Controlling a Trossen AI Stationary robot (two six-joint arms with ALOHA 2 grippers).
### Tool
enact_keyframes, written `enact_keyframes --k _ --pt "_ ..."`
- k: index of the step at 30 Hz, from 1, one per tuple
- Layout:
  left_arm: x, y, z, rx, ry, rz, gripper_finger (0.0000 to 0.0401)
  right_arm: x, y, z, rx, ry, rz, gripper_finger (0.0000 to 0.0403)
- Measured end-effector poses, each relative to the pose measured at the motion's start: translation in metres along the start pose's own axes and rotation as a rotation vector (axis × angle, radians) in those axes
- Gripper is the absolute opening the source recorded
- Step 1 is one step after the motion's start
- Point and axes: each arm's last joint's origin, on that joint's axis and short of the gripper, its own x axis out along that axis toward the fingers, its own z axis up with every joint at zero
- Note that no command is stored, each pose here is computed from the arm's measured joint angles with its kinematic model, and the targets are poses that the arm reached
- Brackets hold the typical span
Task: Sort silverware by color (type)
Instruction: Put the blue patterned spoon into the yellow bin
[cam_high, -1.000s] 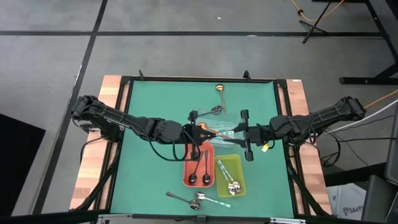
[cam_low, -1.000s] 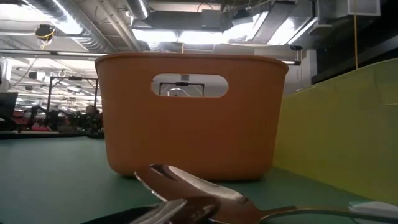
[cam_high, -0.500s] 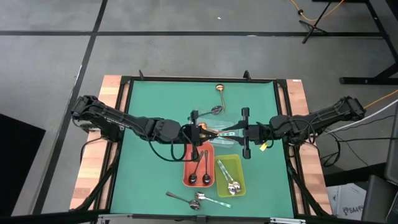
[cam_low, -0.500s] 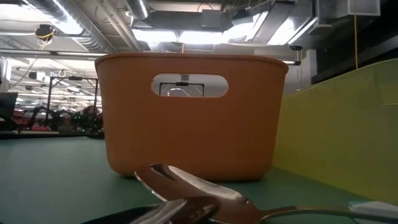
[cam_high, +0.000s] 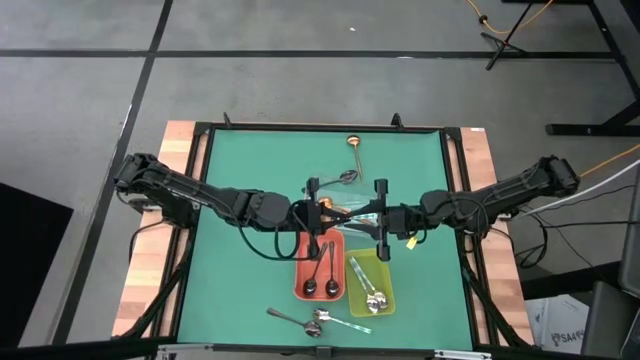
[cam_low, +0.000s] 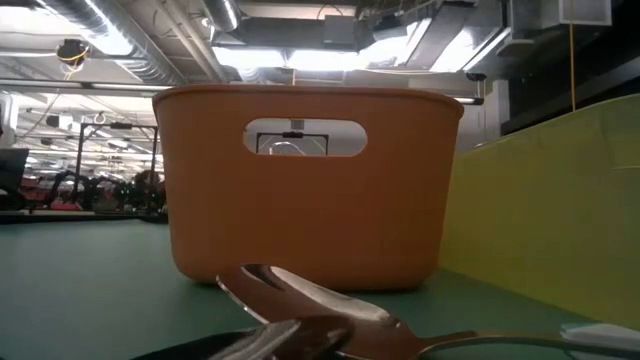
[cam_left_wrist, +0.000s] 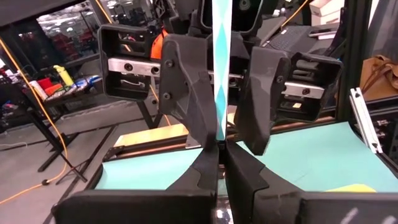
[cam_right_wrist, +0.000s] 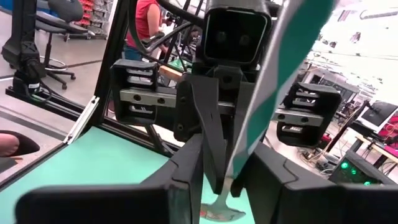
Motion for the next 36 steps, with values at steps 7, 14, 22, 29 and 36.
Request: enact_keyframes --k 7,14,22,29,36 --pt "0.0000 0.0000 -0.0010 0.004 0.009 0.000 0.0007 0.0001 0.0001 0.0000 0.001 -0.001 0.001 0.0092" --pt "0.0000 -0.0002 -0.0019 0.007 0.018 -0.002 0.0007 0.0001 0.0002 0.0001 0.001 -0.004 0.007 0.0092" --pt "0.0000 -0.0005 -0.0035 0.013 0.035 -0.004 0.0007 0.0001 0.0003 0.0001 0.002 -0.004 0.007 0.0091" --pt "-0.0001 -0.0010 -0.0050 0.019 0.049 -0.010 0.0007 0.0001 0.0002 0.0000 0.002 -0.002 0.007 0.0039" --pt "-0.0002 -0.0011 -0.0053 0.022 0.052 -0.011 0.0007 -0.0001 0.0004 -0.0004 0.017 0.003 0.009 0.0013"
